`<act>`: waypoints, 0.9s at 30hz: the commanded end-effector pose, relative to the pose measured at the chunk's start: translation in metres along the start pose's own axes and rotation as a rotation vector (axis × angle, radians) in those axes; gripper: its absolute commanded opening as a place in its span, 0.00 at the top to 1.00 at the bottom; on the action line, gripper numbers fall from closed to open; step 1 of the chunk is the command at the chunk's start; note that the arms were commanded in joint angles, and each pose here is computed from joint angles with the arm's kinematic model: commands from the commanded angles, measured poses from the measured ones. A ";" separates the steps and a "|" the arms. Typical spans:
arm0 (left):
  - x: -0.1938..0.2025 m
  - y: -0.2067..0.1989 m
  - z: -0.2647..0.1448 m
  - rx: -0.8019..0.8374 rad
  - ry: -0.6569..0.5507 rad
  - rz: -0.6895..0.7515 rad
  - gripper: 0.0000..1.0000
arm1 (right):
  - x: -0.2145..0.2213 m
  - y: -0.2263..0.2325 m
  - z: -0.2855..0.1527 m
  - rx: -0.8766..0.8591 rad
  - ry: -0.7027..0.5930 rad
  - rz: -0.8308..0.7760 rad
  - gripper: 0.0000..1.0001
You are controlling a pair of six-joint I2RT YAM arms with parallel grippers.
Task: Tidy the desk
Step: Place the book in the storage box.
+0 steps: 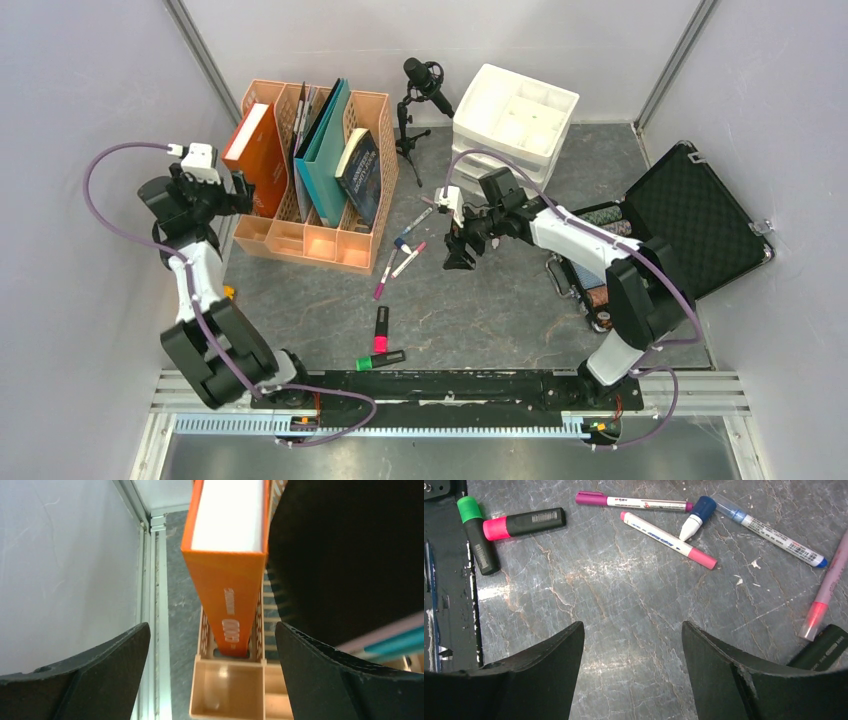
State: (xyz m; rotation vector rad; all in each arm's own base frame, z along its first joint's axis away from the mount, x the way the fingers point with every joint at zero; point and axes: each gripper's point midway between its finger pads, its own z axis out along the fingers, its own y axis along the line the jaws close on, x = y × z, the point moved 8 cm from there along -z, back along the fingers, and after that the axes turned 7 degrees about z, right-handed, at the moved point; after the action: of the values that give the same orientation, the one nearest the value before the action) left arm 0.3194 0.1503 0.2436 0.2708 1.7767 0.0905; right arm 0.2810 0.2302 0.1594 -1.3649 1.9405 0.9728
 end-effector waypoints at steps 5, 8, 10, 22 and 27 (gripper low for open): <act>0.023 -0.063 -0.055 0.354 0.224 0.219 0.01 | 0.007 0.003 -0.014 0.039 0.000 -0.035 0.23; 0.034 -0.080 -0.052 0.444 0.265 0.262 0.03 | 0.008 0.003 -0.013 0.034 -0.005 -0.029 0.23; 0.038 -0.088 -0.046 0.492 0.272 0.296 0.03 | 0.008 0.003 -0.013 0.034 -0.005 -0.029 0.23; 0.062 -0.099 0.020 0.544 0.324 0.364 0.05 | 0.021 0.002 -0.012 0.020 0.005 -0.015 0.23; 0.076 -0.096 0.032 0.494 0.299 0.395 0.06 | 0.023 0.001 -0.013 0.015 0.003 -0.007 0.23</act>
State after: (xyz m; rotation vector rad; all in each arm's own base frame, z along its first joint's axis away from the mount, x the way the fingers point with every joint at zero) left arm 0.2963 0.0625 0.1353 0.9752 2.1448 -0.2044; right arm 0.2704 0.2077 0.1420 -1.3579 2.0003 0.9410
